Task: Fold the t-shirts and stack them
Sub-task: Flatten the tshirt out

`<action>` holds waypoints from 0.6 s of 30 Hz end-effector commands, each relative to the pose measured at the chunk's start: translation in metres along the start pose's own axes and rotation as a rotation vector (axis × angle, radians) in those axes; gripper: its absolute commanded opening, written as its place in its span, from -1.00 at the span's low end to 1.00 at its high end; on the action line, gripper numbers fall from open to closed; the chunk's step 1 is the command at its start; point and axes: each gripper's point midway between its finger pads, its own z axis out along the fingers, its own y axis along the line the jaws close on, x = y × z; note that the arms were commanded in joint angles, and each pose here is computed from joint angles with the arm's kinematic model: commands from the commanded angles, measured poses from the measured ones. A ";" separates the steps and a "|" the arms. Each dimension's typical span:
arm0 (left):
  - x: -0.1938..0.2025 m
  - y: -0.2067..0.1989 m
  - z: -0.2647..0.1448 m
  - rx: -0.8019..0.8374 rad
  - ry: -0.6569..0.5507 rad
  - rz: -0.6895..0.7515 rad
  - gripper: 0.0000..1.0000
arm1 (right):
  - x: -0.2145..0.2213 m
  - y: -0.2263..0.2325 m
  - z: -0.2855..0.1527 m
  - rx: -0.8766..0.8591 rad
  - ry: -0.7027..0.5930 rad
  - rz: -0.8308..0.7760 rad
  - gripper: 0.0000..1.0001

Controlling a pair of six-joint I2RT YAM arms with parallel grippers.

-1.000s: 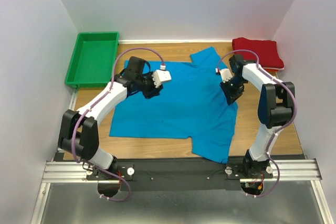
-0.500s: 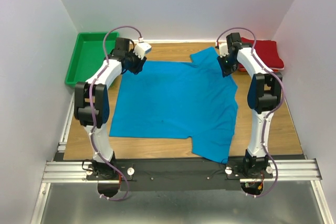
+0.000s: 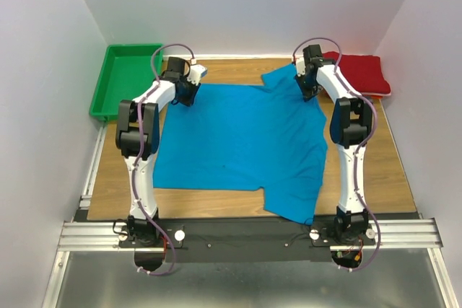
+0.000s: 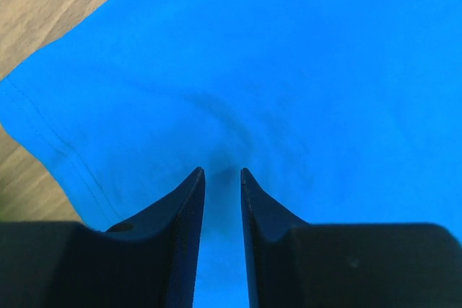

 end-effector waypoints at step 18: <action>-0.082 0.024 -0.012 0.006 -0.140 0.009 0.39 | -0.074 -0.030 -0.013 0.128 -0.204 -0.024 -0.03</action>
